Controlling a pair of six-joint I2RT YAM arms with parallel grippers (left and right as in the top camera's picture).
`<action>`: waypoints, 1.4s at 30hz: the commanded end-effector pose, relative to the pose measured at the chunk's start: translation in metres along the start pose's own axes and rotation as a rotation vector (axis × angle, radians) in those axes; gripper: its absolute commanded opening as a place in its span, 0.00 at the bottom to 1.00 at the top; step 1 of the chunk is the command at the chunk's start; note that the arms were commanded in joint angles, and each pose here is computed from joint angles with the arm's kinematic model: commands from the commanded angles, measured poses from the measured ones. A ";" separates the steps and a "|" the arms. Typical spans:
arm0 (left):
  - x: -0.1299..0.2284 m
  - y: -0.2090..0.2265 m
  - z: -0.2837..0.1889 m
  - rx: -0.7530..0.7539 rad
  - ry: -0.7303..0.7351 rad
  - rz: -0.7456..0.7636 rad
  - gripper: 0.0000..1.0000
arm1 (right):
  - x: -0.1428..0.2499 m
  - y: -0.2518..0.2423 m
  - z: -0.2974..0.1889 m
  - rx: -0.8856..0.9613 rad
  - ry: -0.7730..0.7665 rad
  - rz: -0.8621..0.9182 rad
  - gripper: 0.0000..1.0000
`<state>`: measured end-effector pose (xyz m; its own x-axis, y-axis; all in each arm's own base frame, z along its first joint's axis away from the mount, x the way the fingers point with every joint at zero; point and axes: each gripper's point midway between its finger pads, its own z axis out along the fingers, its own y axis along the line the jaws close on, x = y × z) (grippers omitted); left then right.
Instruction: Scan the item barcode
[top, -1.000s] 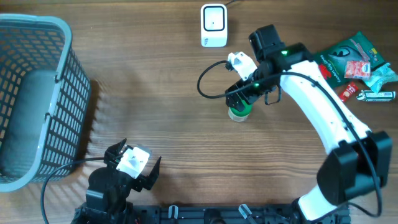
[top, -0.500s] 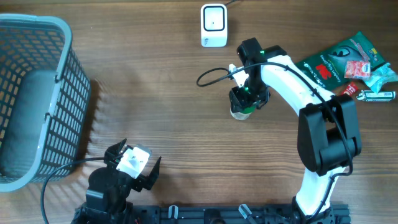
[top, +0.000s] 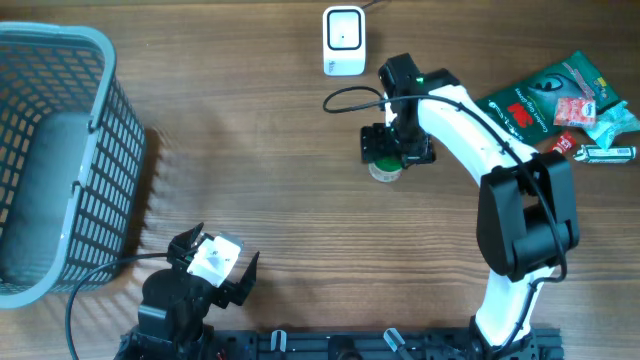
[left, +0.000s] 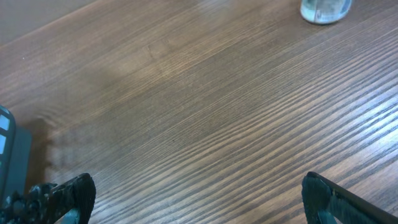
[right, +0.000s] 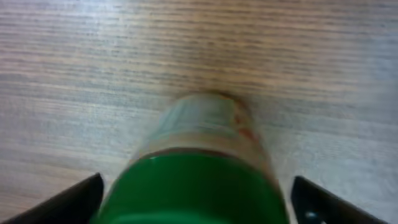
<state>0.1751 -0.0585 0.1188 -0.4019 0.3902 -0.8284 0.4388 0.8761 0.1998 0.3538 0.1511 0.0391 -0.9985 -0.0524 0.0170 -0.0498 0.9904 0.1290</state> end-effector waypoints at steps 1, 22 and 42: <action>0.001 0.001 0.000 -0.005 -0.002 0.010 1.00 | -0.020 0.003 -0.034 0.037 -0.059 0.021 1.00; 0.000 0.001 0.000 -0.005 -0.002 0.010 1.00 | 0.005 0.015 -0.085 0.020 0.048 0.705 1.00; 0.000 0.001 0.000 -0.005 -0.002 0.010 1.00 | 0.004 -0.017 0.044 0.099 0.018 0.727 0.87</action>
<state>0.1751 -0.0585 0.1187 -0.4020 0.3906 -0.8281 0.4390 0.8759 0.2000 0.3527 0.1462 0.0132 -0.7878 0.6094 0.0891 0.6144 0.7877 0.0454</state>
